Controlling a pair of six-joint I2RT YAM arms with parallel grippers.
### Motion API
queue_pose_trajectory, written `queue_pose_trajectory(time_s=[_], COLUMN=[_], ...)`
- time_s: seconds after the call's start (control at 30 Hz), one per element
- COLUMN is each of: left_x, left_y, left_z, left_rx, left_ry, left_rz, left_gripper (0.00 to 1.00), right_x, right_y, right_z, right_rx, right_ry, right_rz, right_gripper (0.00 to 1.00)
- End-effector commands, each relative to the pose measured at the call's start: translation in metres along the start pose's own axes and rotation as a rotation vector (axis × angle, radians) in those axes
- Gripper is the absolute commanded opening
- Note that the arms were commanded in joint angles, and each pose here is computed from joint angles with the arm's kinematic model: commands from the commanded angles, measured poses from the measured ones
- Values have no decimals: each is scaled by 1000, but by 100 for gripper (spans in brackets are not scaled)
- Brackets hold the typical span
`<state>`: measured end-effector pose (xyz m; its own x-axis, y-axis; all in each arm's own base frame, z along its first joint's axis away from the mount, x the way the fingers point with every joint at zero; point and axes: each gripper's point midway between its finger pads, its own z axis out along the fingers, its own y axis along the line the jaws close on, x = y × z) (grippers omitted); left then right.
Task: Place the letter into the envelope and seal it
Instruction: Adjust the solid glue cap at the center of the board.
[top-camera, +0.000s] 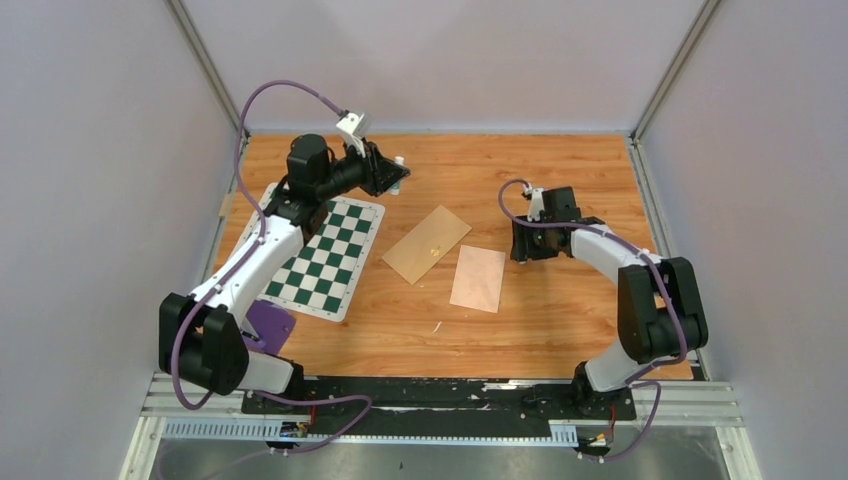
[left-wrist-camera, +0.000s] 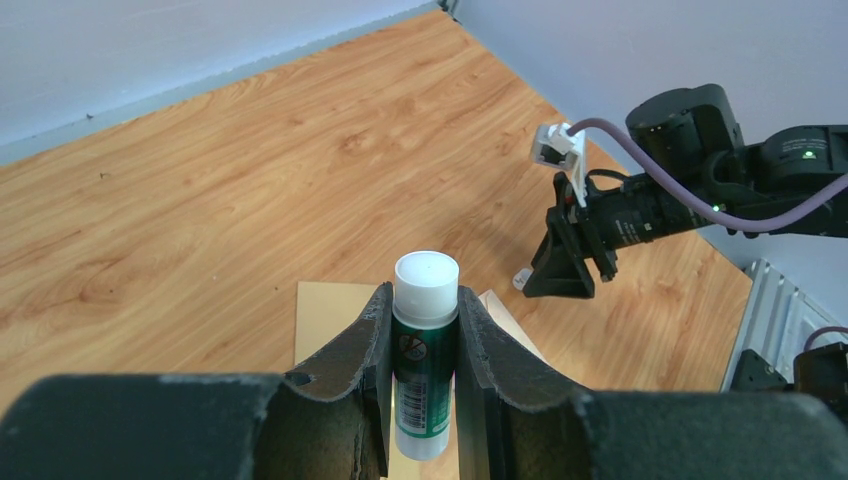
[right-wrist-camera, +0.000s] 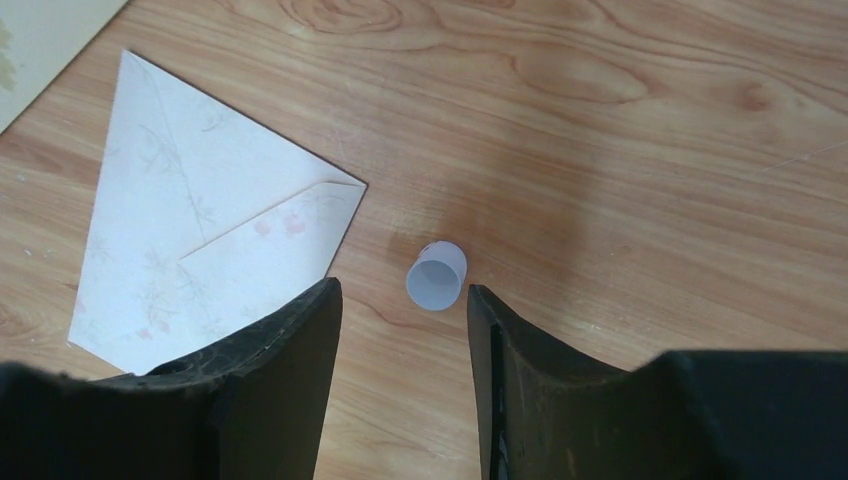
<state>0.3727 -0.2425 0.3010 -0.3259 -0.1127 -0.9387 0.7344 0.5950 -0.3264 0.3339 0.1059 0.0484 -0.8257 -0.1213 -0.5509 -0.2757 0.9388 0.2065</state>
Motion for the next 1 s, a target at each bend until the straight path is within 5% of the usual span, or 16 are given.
queue_pose_trajectory(time_s=[0.0,0.23,0.63,0.87,0.97], left_x=[-18,-13,3,10,14], left_y=[-12,-12,-10,-10,-9], left_z=[-12,-16,-16,-11,-8], left_rx=[6,-1,11,40,45], left_ry=[-59,-44,8,39,48], left_rz=[45,44,76,64,36], left_gripper=[0,0,0,0,0], right_x=[-16,-6,-1,32,26], right_y=[-6,-17,-9,26,45], right_z=[2,18,8,-11,-31], right_rx=[42,87,40,-57,-136], right_ry=[-13,22,25,51,-86], right_rz=[46,76,8,-392,-543], right_gripper=[51,43,13,4,5])
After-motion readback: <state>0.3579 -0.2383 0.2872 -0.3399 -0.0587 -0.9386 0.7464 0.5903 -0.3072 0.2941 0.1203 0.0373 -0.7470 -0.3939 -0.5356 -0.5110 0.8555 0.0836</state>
